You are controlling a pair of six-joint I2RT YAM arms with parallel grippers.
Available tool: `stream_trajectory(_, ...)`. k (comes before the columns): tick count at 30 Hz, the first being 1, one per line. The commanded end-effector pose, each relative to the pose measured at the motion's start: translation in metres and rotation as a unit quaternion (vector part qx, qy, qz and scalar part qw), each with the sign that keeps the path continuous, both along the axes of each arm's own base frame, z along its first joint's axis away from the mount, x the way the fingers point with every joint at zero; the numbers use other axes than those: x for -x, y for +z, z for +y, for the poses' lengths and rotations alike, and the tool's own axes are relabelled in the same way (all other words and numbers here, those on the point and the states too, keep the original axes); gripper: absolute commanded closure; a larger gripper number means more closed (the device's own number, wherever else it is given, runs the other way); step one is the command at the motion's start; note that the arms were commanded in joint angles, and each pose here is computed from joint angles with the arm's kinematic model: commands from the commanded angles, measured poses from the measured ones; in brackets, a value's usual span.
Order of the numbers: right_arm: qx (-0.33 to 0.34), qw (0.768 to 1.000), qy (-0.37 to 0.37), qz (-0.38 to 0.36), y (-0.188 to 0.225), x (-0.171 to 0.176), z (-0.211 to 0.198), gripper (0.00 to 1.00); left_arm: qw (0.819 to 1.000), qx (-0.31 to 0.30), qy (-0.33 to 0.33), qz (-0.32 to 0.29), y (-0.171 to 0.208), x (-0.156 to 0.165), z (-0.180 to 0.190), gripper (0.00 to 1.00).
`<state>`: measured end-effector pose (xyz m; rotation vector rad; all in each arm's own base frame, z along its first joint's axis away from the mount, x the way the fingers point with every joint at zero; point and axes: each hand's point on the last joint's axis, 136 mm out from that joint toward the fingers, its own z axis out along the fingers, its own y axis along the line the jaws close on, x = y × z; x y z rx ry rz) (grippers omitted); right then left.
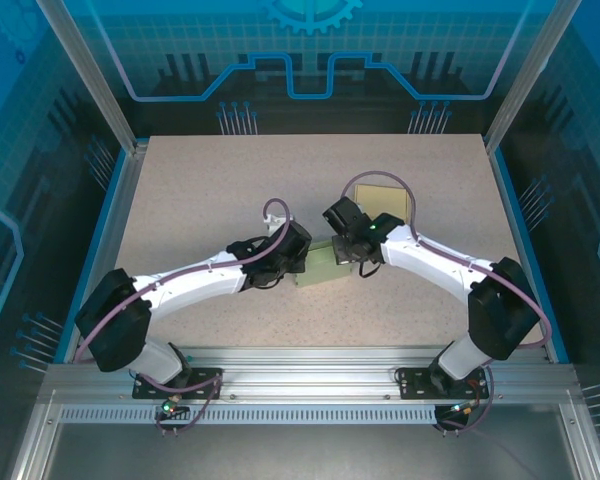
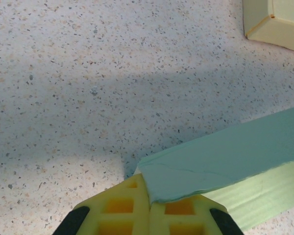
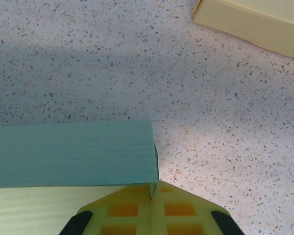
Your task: Fold the paper box
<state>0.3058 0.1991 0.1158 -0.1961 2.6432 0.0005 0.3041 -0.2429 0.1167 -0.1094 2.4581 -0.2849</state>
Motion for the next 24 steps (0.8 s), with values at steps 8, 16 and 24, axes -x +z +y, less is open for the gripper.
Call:
stream_trajectory(8,-0.071,0.997,0.022,0.034,-0.018,0.029,0.038,1.00,1.000,0.014,0.007,0.022,-0.021,0.008,-0.010,0.97)
stream_trajectory(16,-0.116,0.993,-0.004,-0.023,-0.008,0.017,0.050,1.00,0.999,-0.010,0.026,-0.023,-0.016,-0.016,0.007,0.97)
stream_trajectory(24,-0.128,0.990,-0.022,-0.050,-0.008,0.001,0.058,1.00,0.999,-0.016,0.019,-0.047,-0.007,-0.029,0.013,0.88)
